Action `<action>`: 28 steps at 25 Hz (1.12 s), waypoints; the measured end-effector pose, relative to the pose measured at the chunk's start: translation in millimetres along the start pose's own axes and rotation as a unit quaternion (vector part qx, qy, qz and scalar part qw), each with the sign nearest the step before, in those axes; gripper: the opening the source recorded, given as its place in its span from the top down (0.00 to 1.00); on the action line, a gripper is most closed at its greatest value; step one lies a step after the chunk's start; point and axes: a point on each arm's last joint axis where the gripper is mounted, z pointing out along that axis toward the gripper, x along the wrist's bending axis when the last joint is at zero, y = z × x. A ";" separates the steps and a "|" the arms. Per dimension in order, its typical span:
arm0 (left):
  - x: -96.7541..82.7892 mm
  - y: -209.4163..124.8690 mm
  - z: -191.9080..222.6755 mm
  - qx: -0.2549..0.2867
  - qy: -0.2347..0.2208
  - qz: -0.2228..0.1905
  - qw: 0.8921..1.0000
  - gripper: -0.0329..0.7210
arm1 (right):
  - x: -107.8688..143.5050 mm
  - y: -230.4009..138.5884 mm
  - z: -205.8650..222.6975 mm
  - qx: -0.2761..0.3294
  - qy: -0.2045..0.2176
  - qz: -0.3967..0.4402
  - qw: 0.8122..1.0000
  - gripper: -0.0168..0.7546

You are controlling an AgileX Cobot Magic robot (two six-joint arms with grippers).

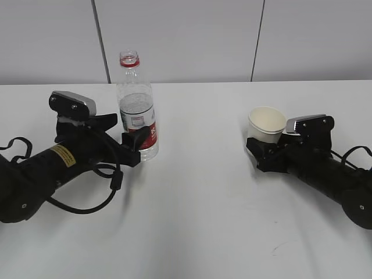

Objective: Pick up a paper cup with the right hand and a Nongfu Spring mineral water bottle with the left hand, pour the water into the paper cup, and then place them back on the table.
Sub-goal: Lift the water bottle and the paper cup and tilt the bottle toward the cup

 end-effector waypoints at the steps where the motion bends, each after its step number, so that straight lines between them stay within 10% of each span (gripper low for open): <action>1: 0.9 0.3 2.7 -0.003 0.001 -0.003 1.000 0.23 | 0.0 0.0 0.0 0.000 0.000 0.000 1.000 0.26; 18: 8.2 -5.3 31.6 -0.019 -0.001 -0.038 0.999 0.23 | 0.1 0.1 0.0 -0.001 0.000 0.000 1.000 0.26; 28: 8.0 -4.4 32.5 -0.021 -0.003 -0.036 0.999 0.42 | 0.1 0.1 0.0 -0.001 0.000 0.000 1.000 0.26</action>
